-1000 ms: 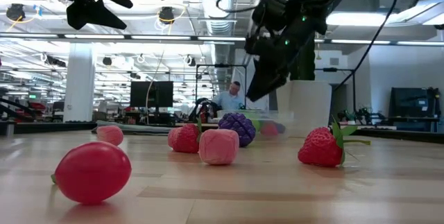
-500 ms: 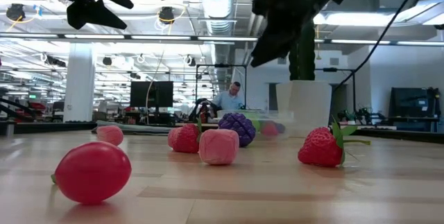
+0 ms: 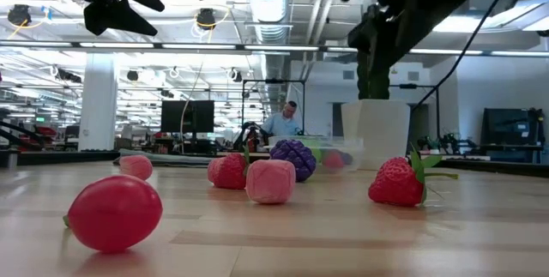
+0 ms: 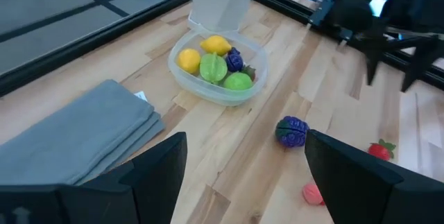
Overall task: Pick and placing Produce into tupperware
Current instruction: Put the right strawberry into the transparent bin
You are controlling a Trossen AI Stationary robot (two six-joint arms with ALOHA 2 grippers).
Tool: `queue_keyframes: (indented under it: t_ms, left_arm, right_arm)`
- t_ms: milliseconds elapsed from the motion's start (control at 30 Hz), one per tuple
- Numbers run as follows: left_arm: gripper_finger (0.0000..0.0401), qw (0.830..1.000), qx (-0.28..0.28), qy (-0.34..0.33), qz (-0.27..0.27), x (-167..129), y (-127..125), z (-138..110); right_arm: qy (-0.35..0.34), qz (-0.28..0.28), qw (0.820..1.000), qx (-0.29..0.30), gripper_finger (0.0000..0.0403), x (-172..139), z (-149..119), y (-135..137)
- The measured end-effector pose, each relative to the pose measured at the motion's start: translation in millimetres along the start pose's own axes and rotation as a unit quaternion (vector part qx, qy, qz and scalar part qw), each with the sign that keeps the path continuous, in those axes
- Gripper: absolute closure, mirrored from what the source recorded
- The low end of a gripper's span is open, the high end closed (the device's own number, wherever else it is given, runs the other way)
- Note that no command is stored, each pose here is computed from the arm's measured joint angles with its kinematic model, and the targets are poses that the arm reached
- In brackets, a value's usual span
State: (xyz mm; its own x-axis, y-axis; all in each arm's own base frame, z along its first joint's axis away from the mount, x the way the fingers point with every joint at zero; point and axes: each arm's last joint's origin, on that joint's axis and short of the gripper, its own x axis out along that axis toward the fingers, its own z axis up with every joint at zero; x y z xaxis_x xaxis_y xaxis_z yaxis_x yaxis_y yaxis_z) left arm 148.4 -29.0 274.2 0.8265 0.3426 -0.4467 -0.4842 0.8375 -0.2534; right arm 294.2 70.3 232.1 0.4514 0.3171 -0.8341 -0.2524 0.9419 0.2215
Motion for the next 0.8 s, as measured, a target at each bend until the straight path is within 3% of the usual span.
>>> queue_keyframes:
  t_ms: [167, 367, 433, 800]
  left_arm:
    - [0.0120, 1.000, 0.008, -0.008, 0.011, 0.0, 0.6, 0.4]
    - [0.0120, 1.000, 0.013, -0.007, 0.013, 0.1, 0.9, 0.1]
    - [0.0120, 1.000, 0.013, -0.006, 0.012, 0.1, 0.9, 0.1]
    - [0.0120, 0.999, 0.032, 0.035, 0.009, 9.6, -3.7, -7.6]
  right_arm:
    - [-0.005, -0.036, 0.999, -0.033, 0.0168, 11.4, 0.1, 20.1]
    - [-0.019, -0.032, 0.999, -0.039, 0.0168, 34.0, 4.5, 32.4]
    - [0.008, -0.027, 0.999, -0.028, 0.0168, 41.4, -2.6, 33.3]
    - [-0.010, -0.002, 0.997, 0.071, 0.0168, 68.1, 0.1, 49.6]
